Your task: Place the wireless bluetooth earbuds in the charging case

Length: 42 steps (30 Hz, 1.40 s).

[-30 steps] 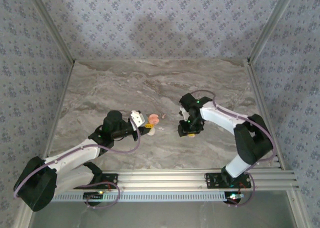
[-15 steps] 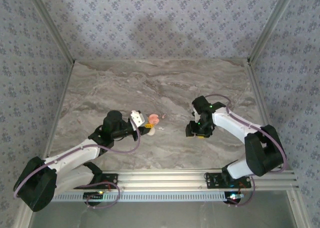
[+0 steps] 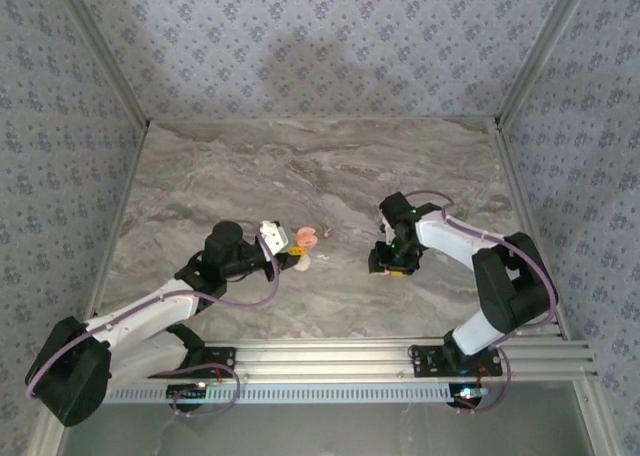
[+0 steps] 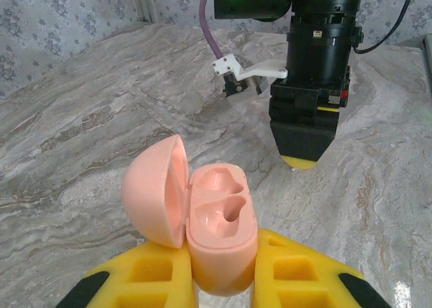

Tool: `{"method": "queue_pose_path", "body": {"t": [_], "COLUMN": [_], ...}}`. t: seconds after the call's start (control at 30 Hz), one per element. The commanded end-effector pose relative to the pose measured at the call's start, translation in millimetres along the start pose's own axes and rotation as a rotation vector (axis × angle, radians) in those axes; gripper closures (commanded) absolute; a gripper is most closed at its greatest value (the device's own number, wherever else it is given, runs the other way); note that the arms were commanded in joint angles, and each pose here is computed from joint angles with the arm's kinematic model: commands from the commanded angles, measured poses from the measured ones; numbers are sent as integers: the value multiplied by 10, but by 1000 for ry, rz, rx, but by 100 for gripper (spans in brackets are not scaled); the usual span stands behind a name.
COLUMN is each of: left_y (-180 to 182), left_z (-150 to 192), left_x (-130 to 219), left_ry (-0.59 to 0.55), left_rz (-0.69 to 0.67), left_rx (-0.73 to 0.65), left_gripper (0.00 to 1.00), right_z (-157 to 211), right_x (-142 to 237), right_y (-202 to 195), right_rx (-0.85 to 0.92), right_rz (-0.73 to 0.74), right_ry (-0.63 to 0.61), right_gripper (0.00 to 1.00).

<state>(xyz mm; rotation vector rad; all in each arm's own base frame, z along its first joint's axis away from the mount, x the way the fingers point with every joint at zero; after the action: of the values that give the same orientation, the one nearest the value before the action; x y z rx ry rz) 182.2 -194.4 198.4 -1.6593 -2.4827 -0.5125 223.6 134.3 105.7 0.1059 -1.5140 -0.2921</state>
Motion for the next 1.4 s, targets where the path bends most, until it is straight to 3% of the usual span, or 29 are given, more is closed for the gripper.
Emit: {"method": "queue_pose_path", "body": {"t": [0.0,0.57,0.8,1.37], "left_y": [-3,0,0,-2], "left_z": [-51,-45,-49,-57], "left_x": [33,35,35,56], "left_ry": [-21,-17,-19,-20], "left_rz": [-11,-15,-14,-21], "left_rx": [-26,-28,-28,-31], "left_gripper": [86,86,86,86], "right_z": [-80,-223,-102,-182], "right_x": [-2,171,346,-36], "right_y": [39,193,46,143], "right_rx": [2,60,22,50], "right_rz": [-14,-70,75,74], "right_ry": [-2,-87,-72,7], "right_gripper": [49,52,55,57]}}
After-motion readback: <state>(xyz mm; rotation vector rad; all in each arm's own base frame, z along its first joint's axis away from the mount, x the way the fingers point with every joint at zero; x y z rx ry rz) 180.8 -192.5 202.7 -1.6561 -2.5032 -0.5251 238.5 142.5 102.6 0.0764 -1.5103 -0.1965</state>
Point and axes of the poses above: each hand's point on the last joint's axis, 136 mm out from that joint toward the fingers, its own x axis back along the fingers, its own y axis along the line the jaws close on, z = x × y, the point moved 8 cm from there along x, back along the fingers, and after that the axes turned 9 degrees about -x, right-handed, at the moved point
